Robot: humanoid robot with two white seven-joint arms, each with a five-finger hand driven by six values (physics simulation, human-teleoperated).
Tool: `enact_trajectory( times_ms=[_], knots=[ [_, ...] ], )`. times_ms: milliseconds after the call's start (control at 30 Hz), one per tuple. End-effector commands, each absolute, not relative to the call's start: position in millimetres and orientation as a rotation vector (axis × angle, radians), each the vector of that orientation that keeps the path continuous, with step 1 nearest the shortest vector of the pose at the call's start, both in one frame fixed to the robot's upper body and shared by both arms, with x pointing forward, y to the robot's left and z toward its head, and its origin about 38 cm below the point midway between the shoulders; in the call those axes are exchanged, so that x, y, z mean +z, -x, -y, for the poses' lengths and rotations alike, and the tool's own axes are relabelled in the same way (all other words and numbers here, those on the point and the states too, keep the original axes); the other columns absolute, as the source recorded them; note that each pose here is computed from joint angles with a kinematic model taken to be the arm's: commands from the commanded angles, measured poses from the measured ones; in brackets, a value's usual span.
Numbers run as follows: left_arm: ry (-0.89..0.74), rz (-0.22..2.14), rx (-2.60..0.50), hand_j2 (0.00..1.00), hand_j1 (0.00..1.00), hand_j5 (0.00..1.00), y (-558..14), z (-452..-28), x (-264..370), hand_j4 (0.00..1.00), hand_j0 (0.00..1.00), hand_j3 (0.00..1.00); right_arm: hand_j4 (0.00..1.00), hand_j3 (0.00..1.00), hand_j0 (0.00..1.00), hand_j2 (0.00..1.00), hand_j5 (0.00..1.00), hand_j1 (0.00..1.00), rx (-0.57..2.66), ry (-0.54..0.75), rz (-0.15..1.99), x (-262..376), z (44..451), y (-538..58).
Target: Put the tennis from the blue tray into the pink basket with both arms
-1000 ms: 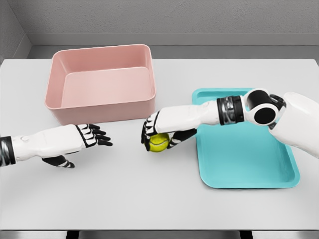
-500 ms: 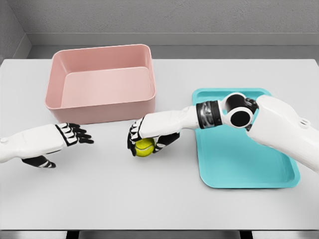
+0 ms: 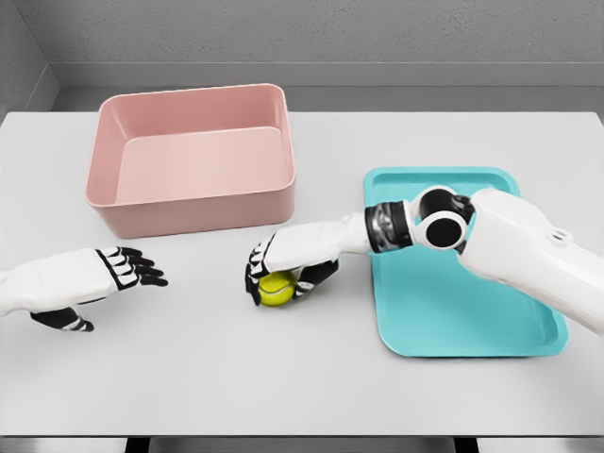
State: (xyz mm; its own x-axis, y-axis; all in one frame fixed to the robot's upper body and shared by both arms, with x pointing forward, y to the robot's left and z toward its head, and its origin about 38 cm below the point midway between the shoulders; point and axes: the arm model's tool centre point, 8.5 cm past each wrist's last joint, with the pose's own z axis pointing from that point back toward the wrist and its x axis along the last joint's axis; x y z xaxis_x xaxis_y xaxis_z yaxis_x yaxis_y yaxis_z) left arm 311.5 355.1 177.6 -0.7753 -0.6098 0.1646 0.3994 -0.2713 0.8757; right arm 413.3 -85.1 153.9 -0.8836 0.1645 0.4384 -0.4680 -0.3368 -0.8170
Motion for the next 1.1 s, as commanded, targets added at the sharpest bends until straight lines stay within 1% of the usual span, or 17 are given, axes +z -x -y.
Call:
enact_trajectory(
  times_ms=[0, 100, 233, 267, 300, 333, 367, 533, 633, 700, 800, 900, 967, 1033, 1067],
  knots=[
    [-0.272, 1.367, -2.062, 1.0, 1.0, 1.0, -312.1, -354.4, 178.9, 1.0, 1.0, 1.0, 0.53, 0.53, 0.53, 0.53, 0.53, 0.53, 2.244, -0.401, 1.516, 152.3, 81.8, -414.3],
    [-0.334, 1.512, -1.977, 1.0, 1.0, 1.0, -318.0, -350.7, 190.7, 1.0, 1.0, 1.0, 0.53, 0.53, 0.53, 0.53, 0.53, 0.53, 2.246, -0.406, 1.521, 153.1, 78.5, -414.0],
    [-0.327, 1.579, -1.938, 1.0, 1.0, 1.0, -320.8, -337.7, 187.1, 1.0, 1.0, 1.0, 0.55, 0.55, 0.55, 0.55, 0.55, 0.55, 2.262, -0.395, 1.52, 152.3, 76.6, -413.6],
    [-0.323, 1.588, -1.93, 1.0, 1.0, 1.0, -320.8, -335.3, 185.6, 1.0, 1.0, 1.0, 0.57, 0.57, 0.57, 0.57, 0.57, 0.57, 2.262, -0.396, 1.521, 152.4, 75.8, -413.4],
    [-0.324, 1.589, -1.931, 1.0, 1.0, 1.0, -321.1, -335.3, 186.1, 1.0, 1.0, 1.0, 0.65, 0.65, 0.65, 0.65, 0.65, 0.65, 2.262, -0.396, 1.521, 152.4, 75.8, -413.4],
    [-0.322, 1.591, -1.929, 1.0, 1.0, 1.0, -321.0, -334.8, 185.6, 1.0, 1.0, 1.0, 0.84, 0.84, 0.84, 0.84, 0.84, 0.84, 2.26, -0.396, 1.527, 153.3, 75.5, -413.5],
    [-0.316, 1.588, -1.93, 1.0, 1.0, 1.0, -320.3, -334.4, 184.1, 1.0, 1.0, 1.0, 1.0, 1.0, 1.0, 1.0, 1.0, 1.0, 2.257, -0.396, 1.53, 153.5, 75.4, -413.5],
    [-0.253, 1.605, -1.915, 1.0, 1.0, 1.0, -315.6, -320.7, 169.3, 1.0, 1.0, 1.0, 1.0, 1.0, 1.0, 1.0, 1.0, 1.0, 2.258, -0.375, 1.545, 162.4, 79.6, -416.9],
    [-0.237, 1.602, -1.913, 1.0, 1.0, 1.0, -313.9, -318.5, 165.1, 1.0, 1.0, 1.0, 1.0, 1.0, 1.0, 1.0, 1.0, 1.0, 2.287, -0.277, 1.545, 188.7, 109.7, -425.7],
    [-0.243, 1.621, -1.896, 1.0, 1.0, 1.0, -313.8, -318.5, 165.9, 1.0, 1.0, 1.0, 1.0, 1.0, 1.0, 1.0, 1.0, 1.0, 2.286, -0.194, 1.515, 200.6, 137.5, -435.6],
    [-0.236, 1.662, -1.873, 1.0, 1.0, 1.0, -316.4, -308.9, 165.0, 1.0, 1.0, 1.0, 1.0, 1.0, 1.0, 1.0, 1.0, 1.0, 2.293, -0.17, 1.5, 204.9, 152.9, -432.4],
    [-0.197, 1.661, -1.946, 1.0, 1.0, 1.0, -314.5, -284.3, 149.4, 1.0, 1.0, 1.0, 1.0, 1.0, 1.0, 1.0, 1.0, 1.0, 2.277, -0.106, 1.455, 208.5, 183.6, -435.3],
    [-0.235, 1.675, -1.979, 1.0, 1.0, 1.0, -318.8, -275.9, 149.9, 1.0, 1.0, 1.0, 1.0, 1.0, 1.0, 1.0, 1.0, 1.0, 2.269, 0.013, 1.456, 238.1, 213.2, -443.4],
    [-0.213, 1.669, -2.006, 1.0, 1.0, 1.0, -317.9, -269.7, 147.2, 1.0, 1.0, 1.0, 1.0, 1.0, 1.0, 1.0, 1.0, 1.0, 2.208, 0.169, 1.431, 266.8, 265.8, -448.3],
    [-0.213, 1.668, -2.011, 1.0, 1.0, 1.0, -318.4, -269.2, 147.6, 1.0, 1.0, 1.0, 1.0, 1.0, 1.0, 1.0, 1.0, 1.0, 2.177, 0.205, 1.428, 270.7, 281.0, -448.3]
  ],
)
